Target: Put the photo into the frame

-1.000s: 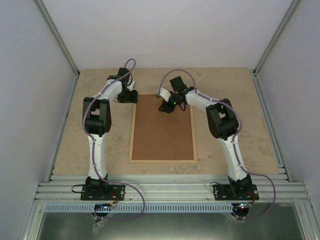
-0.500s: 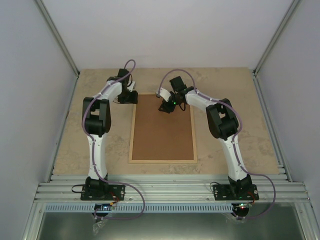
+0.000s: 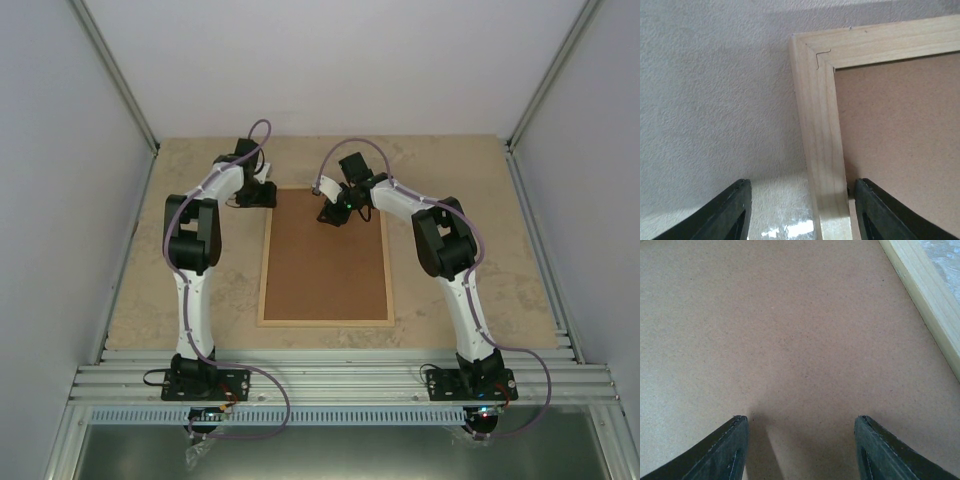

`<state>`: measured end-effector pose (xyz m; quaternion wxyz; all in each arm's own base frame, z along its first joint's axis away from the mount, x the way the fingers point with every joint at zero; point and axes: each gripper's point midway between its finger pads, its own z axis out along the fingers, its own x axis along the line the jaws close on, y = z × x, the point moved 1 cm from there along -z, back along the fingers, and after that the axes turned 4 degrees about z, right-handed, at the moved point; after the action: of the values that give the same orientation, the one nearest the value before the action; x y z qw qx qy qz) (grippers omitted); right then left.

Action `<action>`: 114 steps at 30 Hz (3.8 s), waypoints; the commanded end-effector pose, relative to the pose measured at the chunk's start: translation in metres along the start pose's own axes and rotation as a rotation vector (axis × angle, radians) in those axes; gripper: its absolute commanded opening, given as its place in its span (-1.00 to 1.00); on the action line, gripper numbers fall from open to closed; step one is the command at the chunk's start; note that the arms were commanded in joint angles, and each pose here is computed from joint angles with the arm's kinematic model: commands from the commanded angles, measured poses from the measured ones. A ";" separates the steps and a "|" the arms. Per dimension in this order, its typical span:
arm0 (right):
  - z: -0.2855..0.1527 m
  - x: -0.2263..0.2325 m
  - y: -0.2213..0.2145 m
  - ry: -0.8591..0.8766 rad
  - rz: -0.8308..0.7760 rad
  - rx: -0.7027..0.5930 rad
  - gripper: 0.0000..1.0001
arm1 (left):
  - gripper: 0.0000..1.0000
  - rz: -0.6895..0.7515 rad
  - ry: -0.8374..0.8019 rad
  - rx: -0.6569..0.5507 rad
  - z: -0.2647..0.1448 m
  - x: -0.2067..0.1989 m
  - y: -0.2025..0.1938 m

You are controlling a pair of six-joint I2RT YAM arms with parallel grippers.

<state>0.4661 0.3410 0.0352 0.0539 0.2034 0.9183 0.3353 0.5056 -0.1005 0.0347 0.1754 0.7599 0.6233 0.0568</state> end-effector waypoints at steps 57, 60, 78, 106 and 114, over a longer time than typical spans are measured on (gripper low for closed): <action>0.025 0.018 -0.056 0.049 0.076 0.195 0.16 | -0.02 0.062 0.146 0.242 0.052 0.005 -0.072; 0.024 0.018 -0.056 0.049 0.077 0.194 0.16 | -0.02 0.090 0.154 0.252 0.053 0.000 -0.075; 0.025 0.017 -0.054 0.047 0.077 0.191 0.15 | 0.21 0.067 -0.060 -0.032 -0.009 -0.032 0.026; -0.005 0.011 0.005 0.087 0.092 0.076 0.19 | 0.04 -0.005 0.075 0.124 0.023 0.009 -0.034; -0.081 -0.029 0.028 0.062 0.207 -0.012 0.16 | 0.09 -0.081 0.078 0.085 0.022 0.001 -0.029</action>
<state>0.4786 0.3389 0.0841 0.0111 0.2369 0.9078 0.3459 0.5098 -0.1036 0.0334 0.1730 0.7501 0.6348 0.0670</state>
